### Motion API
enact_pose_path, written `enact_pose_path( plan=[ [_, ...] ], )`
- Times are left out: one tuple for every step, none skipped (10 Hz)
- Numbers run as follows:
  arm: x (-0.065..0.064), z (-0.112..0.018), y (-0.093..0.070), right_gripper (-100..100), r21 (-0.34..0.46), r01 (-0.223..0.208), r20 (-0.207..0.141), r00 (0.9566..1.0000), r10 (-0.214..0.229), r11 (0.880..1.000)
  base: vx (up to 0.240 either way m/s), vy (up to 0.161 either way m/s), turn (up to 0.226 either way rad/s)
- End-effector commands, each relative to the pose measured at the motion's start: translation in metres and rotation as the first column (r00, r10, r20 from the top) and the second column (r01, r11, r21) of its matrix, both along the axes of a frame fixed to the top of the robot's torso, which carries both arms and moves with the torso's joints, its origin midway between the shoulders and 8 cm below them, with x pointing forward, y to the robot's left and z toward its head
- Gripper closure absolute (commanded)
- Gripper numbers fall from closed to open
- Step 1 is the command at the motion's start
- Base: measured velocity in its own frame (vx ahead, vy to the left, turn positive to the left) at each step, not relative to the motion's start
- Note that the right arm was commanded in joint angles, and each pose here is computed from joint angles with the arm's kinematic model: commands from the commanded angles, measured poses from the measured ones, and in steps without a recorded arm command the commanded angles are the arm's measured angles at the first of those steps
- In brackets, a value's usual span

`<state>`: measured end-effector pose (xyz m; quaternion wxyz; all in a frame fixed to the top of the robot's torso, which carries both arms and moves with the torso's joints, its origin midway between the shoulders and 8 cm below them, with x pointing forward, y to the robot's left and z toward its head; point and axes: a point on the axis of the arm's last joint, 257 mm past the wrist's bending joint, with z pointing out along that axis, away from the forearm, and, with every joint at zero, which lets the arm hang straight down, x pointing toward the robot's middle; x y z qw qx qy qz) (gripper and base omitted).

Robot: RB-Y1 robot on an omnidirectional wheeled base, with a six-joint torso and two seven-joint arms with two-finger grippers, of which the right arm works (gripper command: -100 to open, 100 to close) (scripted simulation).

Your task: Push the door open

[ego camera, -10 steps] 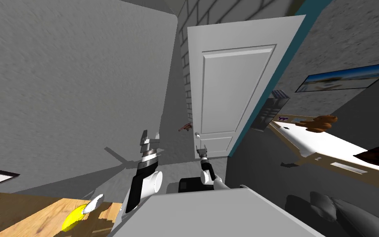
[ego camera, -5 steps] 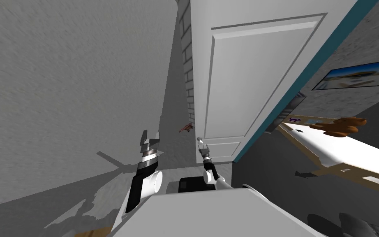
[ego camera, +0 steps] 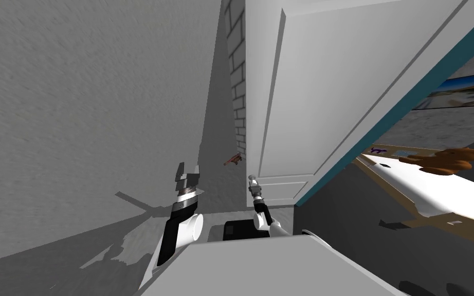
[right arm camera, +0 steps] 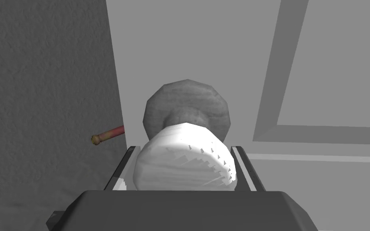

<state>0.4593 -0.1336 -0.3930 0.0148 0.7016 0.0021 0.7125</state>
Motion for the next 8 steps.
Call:
enact_pose_path(
  plan=[
    [0.000, 0.000, -0.002, 100, -0.002, 0.003, 0.000, 1.0000, -0.003, 1.000, -0.030, 0.000, -0.004],
    [0.000, 0.000, -0.002, 100, -0.002, 0.003, 0.000, 1.0000, -0.003, 1.000, -0.020, -0.001, 0.000],
    [0.000, 0.000, -0.002, 100, -0.002, 0.003, 0.000, 1.0000, -0.003, 1.000, -0.010, -0.001, 0.000],
    [0.000, 0.000, -0.002, 100, -0.002, 0.003, 0.000, 1.0000, -0.003, 1.000, 0.000, 0.000, 0.000],
    [0.001, -0.004, -0.016, 100, -0.011, 0.027, -0.011, 0.9996, -0.027, 1.000, 0.077, 0.077, -0.034],
    [0.001, -0.004, -0.016, 100, -0.011, 0.027, -0.011, 0.9996, -0.027, 1.000, 0.129, 0.063, -0.067],
    [0.004, -0.003, -0.025, 100, -0.012, 0.048, -0.010, 0.9988, -0.048, 0.999, 0.183, 0.057, -0.024],
    [0.006, -0.003, -0.031, 100, -0.012, 0.063, -0.010, 0.9980, -0.063, 0.998, 0.218, 0.055, -0.046]
  ],
)
